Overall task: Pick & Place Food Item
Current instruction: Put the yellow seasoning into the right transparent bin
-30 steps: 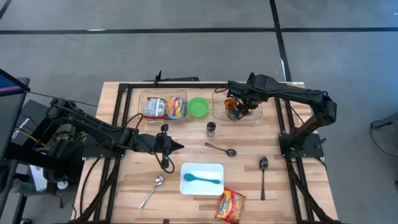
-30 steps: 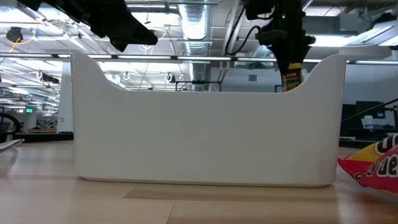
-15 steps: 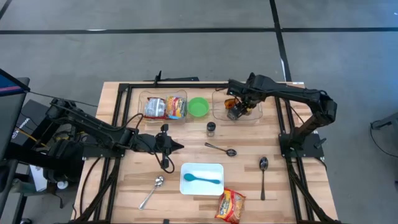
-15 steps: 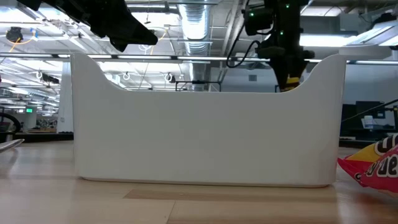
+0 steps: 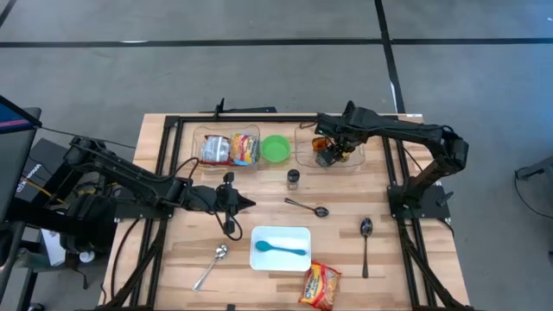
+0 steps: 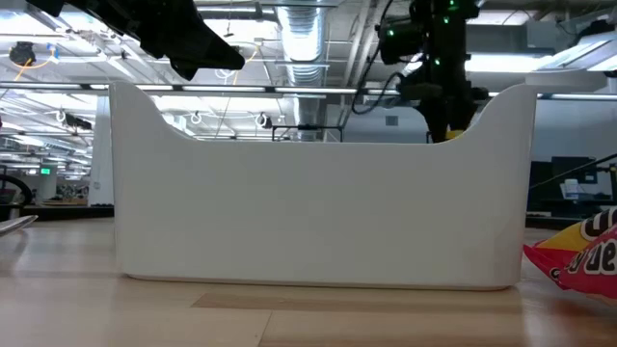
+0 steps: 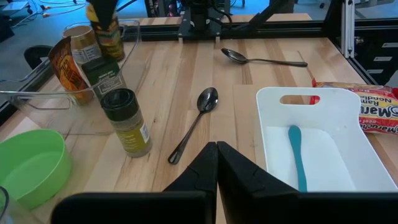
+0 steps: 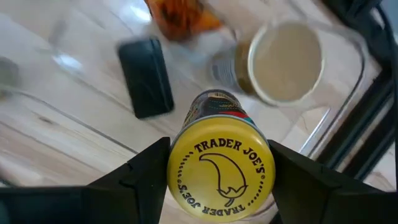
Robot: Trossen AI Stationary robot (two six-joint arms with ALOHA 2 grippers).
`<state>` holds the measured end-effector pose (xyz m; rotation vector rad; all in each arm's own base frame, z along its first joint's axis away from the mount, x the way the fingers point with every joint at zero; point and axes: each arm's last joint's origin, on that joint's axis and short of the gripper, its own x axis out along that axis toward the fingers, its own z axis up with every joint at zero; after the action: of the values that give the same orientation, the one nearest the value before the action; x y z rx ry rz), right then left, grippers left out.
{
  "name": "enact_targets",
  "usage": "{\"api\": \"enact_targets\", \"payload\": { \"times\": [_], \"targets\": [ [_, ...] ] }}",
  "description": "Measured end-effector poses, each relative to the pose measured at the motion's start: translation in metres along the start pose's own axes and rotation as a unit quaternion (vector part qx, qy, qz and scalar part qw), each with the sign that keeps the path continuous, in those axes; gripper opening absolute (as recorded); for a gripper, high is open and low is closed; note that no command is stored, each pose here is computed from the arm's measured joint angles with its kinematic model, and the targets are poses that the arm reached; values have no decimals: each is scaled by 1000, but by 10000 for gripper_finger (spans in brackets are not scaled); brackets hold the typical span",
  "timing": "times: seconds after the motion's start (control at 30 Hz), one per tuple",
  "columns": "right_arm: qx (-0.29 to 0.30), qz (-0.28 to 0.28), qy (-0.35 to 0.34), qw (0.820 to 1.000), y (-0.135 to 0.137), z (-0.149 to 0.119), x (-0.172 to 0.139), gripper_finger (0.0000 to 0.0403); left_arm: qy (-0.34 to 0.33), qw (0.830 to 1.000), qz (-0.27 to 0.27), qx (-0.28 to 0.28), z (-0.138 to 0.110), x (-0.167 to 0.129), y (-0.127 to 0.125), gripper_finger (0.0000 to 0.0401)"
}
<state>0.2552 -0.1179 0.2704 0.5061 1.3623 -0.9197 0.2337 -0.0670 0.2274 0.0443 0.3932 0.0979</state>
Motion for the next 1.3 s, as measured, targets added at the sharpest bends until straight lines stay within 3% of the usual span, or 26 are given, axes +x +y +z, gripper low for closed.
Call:
{"api": "enact_targets", "payload": {
  "times": [0.37,0.57,1.3],
  "targets": [
    [5,-15,29,999,-7,-9,39,227,0,1000,0,0,0,0,0,4],
    [7,7,15,1000,-3,-7,43,228,0,1000,0,0,0,0,0,4],
    [5,8,14,1000,-3,-6,43,248,0,1000,0,0,0,0,0,4]
  ]
}}
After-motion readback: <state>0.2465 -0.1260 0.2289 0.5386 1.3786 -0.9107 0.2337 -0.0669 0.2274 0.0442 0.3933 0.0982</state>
